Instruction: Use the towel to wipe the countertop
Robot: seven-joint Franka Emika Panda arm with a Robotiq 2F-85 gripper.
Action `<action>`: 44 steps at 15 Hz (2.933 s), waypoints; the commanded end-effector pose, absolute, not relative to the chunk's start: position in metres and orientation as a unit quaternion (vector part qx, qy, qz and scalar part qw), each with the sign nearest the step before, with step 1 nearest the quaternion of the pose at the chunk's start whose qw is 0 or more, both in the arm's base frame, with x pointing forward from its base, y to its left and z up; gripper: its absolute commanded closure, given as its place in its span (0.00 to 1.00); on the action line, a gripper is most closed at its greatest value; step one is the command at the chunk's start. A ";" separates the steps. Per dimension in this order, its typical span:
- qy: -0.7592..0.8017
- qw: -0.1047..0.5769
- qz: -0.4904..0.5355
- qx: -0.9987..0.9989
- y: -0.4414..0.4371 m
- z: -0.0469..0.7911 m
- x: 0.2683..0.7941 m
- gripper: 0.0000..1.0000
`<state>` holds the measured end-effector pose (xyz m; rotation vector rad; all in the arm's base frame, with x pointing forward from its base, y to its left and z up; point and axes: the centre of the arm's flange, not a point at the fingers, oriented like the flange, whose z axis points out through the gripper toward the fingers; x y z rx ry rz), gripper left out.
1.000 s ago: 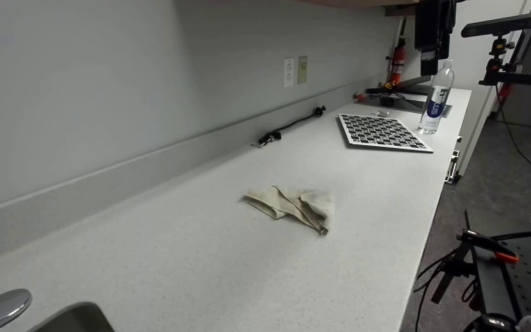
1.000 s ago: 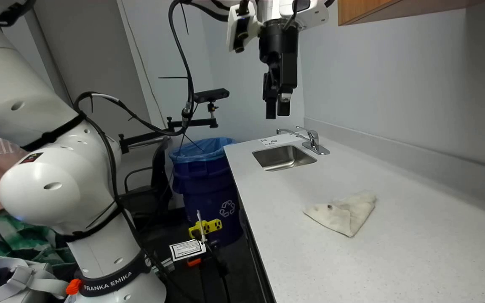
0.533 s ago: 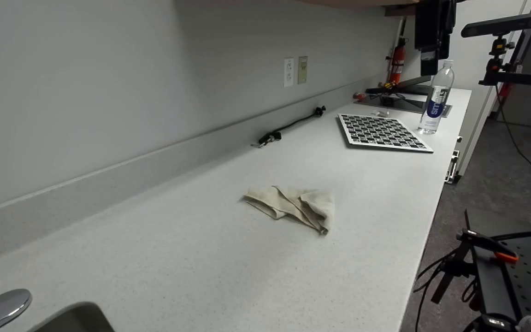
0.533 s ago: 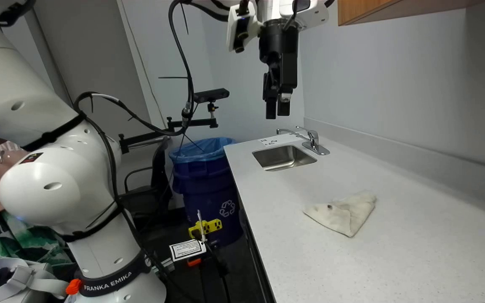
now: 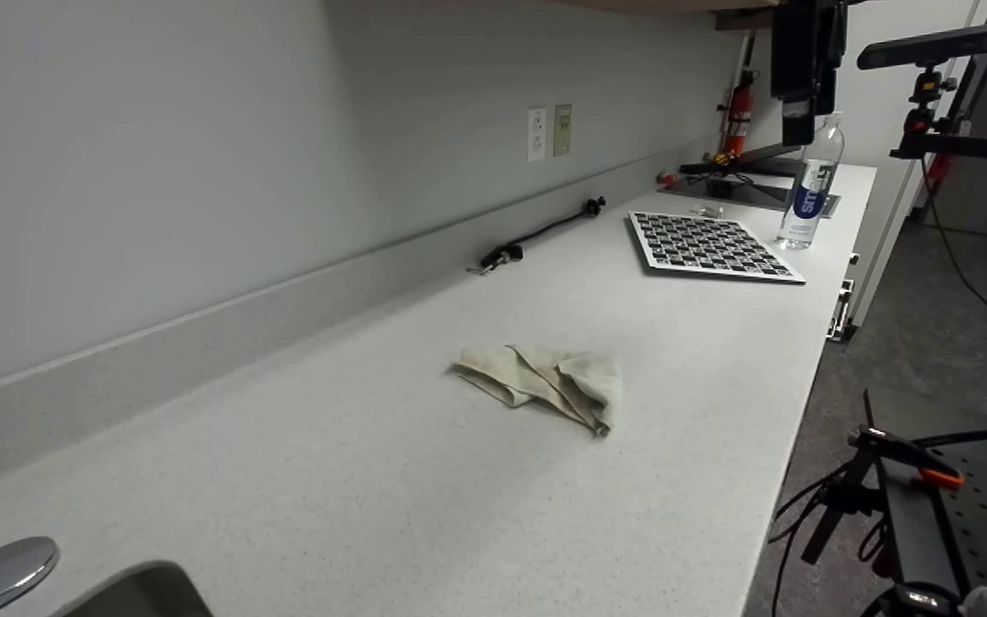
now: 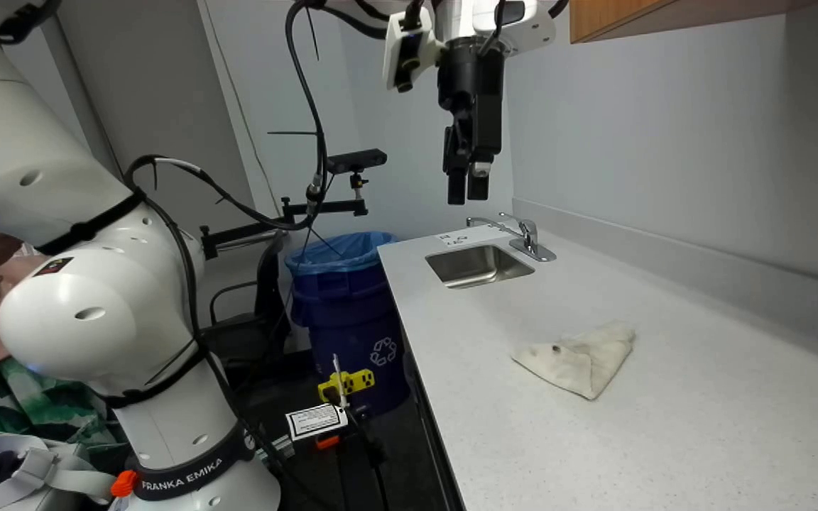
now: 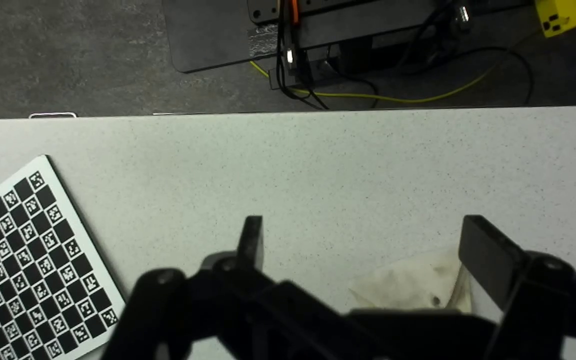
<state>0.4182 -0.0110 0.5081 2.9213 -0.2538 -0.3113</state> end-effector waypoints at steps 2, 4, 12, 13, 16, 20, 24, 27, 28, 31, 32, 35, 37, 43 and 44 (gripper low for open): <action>-0.072 0.086 -0.108 0.988 -0.010 0.482 0.418 0.00; -0.069 0.082 -0.104 0.989 -0.006 0.468 0.421 0.00; -0.068 0.071 -0.023 0.995 0.019 0.424 0.468 0.00; -0.071 0.068 0.000 0.995 0.020 0.419 0.478 0.00; -0.081 0.044 0.048 0.995 0.020 0.404 0.507 0.00; -0.089 0.019 0.072 0.993 0.024 0.376 0.536 0.00; -0.092 0.007 0.058 0.994 0.028 0.343 0.555 0.00; -0.097 0.001 0.037 0.995 0.030 0.321 0.562 0.00; -0.098 0.001 0.032 0.995 0.031 0.315 0.563 0.00; -0.103 -0.005 0.014 0.995 0.029 0.298 0.556 0.00; -0.104 -0.007 0.009 0.994 0.027 0.293 0.553 0.00; -0.114 -0.016 -0.007 0.993 0.022 0.278 0.551 0.00; -0.124 -0.027 -0.014 0.992 0.021 0.271 0.554 0.00; -0.139 -0.042 -0.041 0.989 0.021 0.245 0.553 0.00; -0.141 -0.045 -0.045 0.988 0.020 0.240 0.553 0.00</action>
